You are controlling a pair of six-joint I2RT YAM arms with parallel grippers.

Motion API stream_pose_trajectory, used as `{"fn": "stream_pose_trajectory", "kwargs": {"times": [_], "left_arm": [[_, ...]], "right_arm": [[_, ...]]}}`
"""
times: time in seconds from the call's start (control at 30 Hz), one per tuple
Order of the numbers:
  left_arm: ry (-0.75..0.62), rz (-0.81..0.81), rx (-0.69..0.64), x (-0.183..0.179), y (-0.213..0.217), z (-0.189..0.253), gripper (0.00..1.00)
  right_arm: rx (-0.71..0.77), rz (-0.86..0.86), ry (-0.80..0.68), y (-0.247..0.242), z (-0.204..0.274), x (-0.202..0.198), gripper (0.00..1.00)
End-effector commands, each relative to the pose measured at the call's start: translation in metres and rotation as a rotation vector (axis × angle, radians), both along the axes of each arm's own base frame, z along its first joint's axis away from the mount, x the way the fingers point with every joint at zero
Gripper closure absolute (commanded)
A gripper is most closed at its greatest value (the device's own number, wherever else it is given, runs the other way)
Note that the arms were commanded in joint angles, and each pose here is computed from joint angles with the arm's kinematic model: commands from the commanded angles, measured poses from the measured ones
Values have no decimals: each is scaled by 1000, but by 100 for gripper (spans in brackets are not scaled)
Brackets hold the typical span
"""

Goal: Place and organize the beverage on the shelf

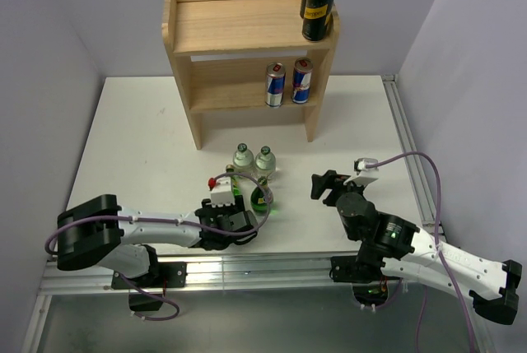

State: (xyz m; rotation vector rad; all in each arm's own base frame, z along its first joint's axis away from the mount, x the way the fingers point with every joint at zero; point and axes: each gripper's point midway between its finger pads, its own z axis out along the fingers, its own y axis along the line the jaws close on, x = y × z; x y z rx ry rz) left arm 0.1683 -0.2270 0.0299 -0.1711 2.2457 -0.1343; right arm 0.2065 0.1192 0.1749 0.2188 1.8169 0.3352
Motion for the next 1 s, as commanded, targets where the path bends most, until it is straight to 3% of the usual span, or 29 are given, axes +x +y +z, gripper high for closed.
{"fn": "stream_pose_trajectory", "kwargs": {"times": [0.0,0.03,0.47,0.97], "left_arm": [[87,-131,-67,-11,-27,9,44],[92,-146,-45,-10,-28,14,35],[166,-231,66,19,-27,6,12],[172,-183,67,65,-24,15,11]], "right_arm": [[35,-21,-24,-1,4,2,18],[35,-23,-25,-1,5,2,18],[40,-30,-30,-2,4,3,18],[38,-33,-35,-2,2,3,18]]}}
